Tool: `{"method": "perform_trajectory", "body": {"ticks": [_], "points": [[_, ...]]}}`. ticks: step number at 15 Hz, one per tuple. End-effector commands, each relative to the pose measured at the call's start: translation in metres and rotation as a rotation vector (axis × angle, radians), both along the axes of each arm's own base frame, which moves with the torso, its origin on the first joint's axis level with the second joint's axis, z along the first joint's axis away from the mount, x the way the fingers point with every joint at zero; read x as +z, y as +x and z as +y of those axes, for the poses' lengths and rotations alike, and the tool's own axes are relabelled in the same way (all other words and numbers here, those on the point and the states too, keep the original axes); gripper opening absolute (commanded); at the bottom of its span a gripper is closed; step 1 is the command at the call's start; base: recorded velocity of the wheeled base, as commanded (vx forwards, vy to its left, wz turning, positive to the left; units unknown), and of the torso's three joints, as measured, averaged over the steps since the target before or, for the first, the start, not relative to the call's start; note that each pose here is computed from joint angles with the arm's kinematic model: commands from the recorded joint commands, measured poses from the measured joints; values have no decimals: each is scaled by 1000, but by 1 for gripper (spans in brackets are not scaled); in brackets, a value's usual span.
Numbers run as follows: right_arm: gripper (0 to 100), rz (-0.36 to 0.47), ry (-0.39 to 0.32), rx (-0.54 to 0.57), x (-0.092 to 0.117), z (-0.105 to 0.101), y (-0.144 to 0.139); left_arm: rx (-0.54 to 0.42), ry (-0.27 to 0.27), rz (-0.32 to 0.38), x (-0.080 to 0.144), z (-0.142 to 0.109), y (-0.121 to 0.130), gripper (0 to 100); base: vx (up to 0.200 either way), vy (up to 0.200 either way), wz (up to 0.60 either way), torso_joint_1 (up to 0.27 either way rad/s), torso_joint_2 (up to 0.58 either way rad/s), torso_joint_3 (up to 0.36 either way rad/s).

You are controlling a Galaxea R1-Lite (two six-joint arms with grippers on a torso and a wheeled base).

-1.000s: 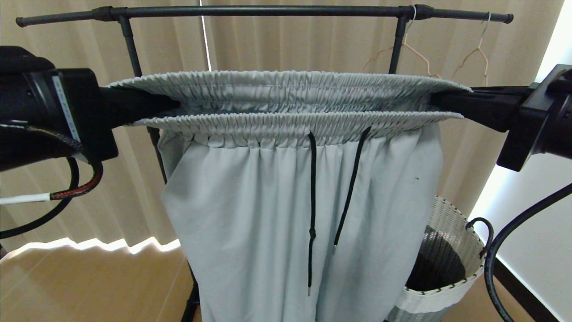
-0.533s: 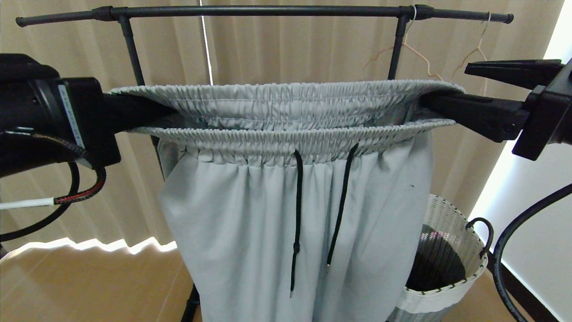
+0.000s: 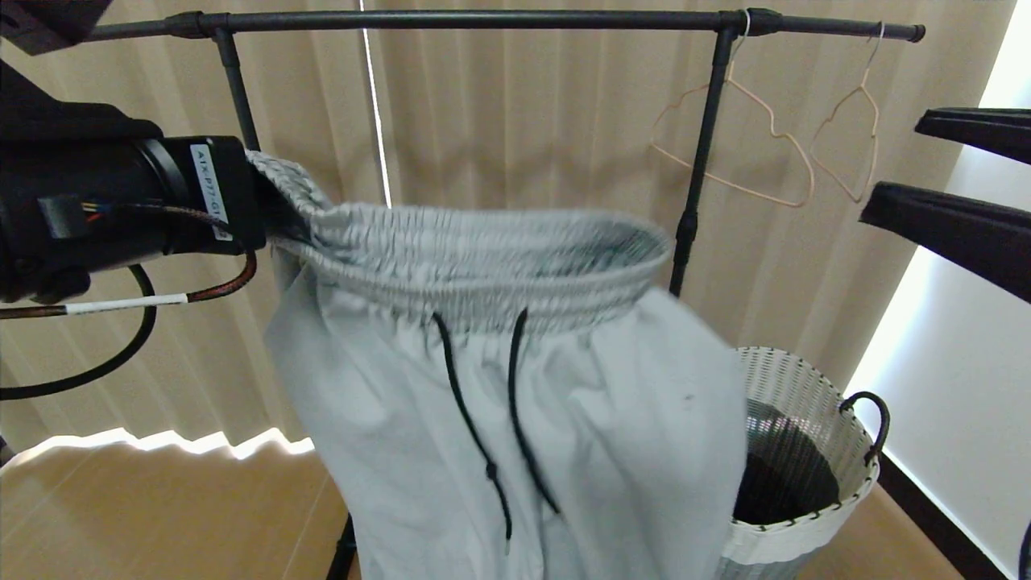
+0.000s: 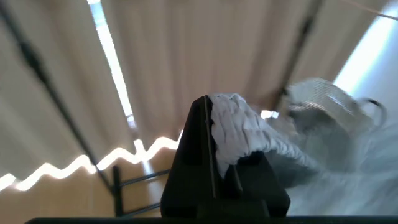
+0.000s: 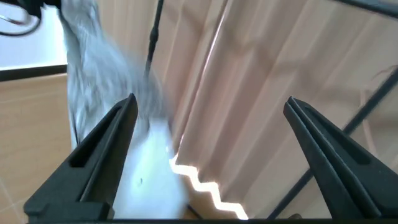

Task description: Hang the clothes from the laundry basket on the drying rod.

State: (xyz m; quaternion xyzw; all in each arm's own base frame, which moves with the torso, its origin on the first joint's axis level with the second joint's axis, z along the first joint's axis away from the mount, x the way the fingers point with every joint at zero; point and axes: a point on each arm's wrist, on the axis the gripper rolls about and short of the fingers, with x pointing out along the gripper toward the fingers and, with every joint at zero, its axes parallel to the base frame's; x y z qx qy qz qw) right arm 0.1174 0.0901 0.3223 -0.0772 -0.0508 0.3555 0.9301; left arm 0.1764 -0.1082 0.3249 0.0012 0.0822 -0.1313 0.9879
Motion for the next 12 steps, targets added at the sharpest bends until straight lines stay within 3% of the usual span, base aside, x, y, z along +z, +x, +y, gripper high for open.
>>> {"method": "perform_trajectory", "body": {"ticks": [1,4,6,8,9,11,12], "points": [[100,-28,20,1,3,-9,-12,37,7,16,-6,2,12,0,0,0,0,0,0,0],[100,-7,3,-22,-6,-10,-11,45,5,26,-13,4,11,0,0,0,0,0,0,0],[100,46,-34,-237,-18,-30,0,45,10,15,-19,20,-15,0,0,0,0,0,0,0],[100,51,-34,-376,-29,-52,-9,56,-11,-9,-25,40,-45,0,0,0,0,0,0,0],[100,58,-36,-388,-33,-54,-11,64,-14,-11,-27,44,-49,0,0,0,0,0,0,0],[100,127,-72,-403,-68,-59,-20,129,6,7,-45,61,-61,0,0,0,0,0,0,0],[100,130,-74,-403,-69,-59,-21,130,6,7,-46,61,-62,0,0,0,0,0,0,0]]}}
